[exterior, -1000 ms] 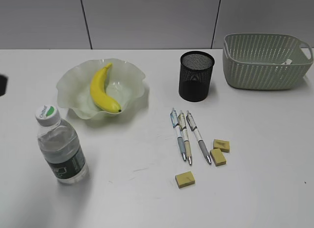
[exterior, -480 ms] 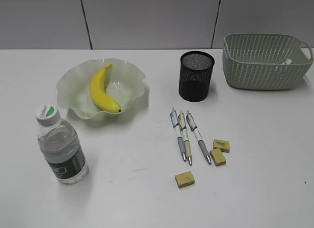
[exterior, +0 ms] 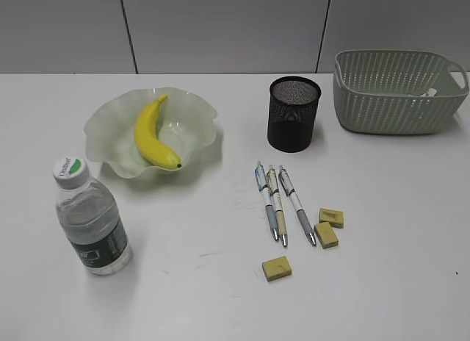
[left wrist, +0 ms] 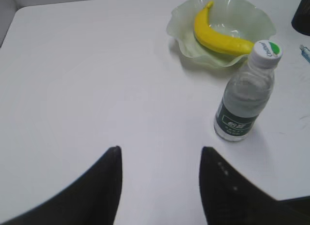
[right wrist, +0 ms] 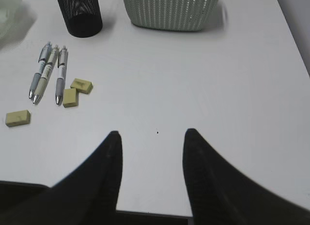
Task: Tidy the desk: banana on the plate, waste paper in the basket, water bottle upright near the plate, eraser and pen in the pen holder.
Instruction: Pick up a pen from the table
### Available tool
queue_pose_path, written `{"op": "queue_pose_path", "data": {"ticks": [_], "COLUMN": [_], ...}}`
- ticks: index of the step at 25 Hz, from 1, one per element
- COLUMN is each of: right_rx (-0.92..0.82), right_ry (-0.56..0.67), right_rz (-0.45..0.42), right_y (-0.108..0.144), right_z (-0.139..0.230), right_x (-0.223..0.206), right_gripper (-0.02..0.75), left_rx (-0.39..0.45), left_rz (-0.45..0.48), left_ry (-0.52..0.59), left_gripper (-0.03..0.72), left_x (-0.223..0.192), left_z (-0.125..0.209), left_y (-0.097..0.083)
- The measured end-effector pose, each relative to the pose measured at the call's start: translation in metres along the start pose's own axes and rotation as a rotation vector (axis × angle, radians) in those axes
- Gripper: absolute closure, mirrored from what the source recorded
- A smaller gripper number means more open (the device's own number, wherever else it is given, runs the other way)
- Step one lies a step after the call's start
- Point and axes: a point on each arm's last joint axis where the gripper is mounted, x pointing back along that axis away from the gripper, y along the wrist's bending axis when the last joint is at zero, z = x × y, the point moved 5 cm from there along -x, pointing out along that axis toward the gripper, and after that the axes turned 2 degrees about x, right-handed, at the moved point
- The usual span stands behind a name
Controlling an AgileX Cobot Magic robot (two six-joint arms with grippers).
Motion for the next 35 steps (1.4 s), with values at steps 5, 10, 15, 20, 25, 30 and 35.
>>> {"op": "queue_pose_path", "data": {"ticks": [5, 10, 15, 20, 25, 30, 35], "right_rx": [0.027, -0.037, -0.052, 0.078, 0.135, 0.115, 0.104], "right_ry": [0.124, 0.244, 0.433, 0.574, 0.688, 0.848, 0.903], "right_rz": [-0.011, -0.104, -0.202, -0.306, -0.318, -0.278, -0.261], "right_y": [-0.001, 0.007, 0.018, 0.057, 0.110, 0.132, 0.137], "right_z": [-0.013, -0.040, -0.046, -0.044, -0.037, -0.007, 0.012], "right_x": [-0.020, -0.075, -0.148, -0.223, -0.308, -0.373, -0.401], "right_gripper": [0.399, 0.399, 0.399, 0.399, 0.399, 0.399, 0.399], "left_rx": [0.000, 0.001, 0.003, 0.005, 0.005, 0.005, 0.005], "left_rz": [-0.002, 0.001, 0.005, 0.007, 0.007, 0.008, 0.008], "left_ry": [-0.001, -0.040, -0.098, -0.098, -0.098, -0.098, -0.098], "left_gripper": [0.316, 0.316, 0.318, 0.320, 0.322, 0.326, 0.326], "left_x": [0.000, 0.005, 0.013, 0.013, 0.013, 0.013, 0.013], "left_z": [0.000, 0.001, 0.002, 0.003, 0.003, 0.003, 0.003], "left_y": [0.000, 0.000, 0.000, 0.000, 0.000, 0.000, 0.000]}}
